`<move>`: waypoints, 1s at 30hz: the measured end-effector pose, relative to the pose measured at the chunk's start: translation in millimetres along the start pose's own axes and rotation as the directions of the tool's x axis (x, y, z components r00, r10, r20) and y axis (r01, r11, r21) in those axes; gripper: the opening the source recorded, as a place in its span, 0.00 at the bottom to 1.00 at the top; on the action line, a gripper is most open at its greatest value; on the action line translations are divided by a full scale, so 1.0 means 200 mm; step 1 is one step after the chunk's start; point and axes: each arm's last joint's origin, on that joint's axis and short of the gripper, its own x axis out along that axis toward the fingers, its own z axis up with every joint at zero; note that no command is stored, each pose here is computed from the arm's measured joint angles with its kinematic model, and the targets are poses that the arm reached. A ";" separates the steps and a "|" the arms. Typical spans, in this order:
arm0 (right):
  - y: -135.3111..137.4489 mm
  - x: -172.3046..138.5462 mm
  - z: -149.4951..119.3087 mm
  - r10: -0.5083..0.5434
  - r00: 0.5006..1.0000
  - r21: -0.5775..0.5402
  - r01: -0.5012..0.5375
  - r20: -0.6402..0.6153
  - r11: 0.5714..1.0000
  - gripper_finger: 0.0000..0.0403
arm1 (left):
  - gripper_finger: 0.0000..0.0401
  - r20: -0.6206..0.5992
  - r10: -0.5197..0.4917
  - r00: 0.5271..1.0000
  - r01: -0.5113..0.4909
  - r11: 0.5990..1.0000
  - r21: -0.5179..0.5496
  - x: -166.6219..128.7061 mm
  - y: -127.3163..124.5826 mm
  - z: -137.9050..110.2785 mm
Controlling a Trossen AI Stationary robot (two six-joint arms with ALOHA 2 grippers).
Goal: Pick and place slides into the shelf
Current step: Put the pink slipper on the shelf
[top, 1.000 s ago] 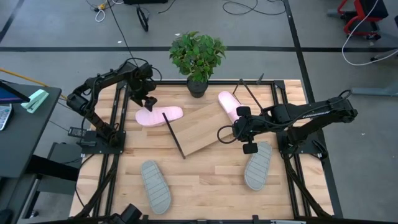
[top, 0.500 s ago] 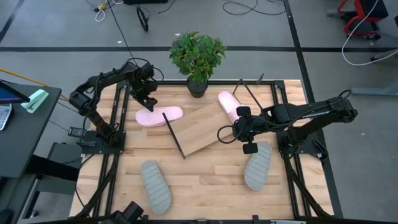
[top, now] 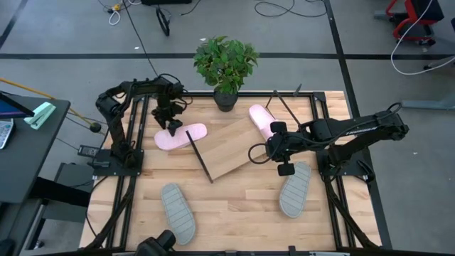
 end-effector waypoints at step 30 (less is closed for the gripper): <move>0.00 0.00 0.00 -0.001 1.000 -0.021 0.001 0.000 1.000 0.28 | 0.24 0.061 0.159 0.985 -0.157 0.987 -0.040 -0.57 -0.04 -0.13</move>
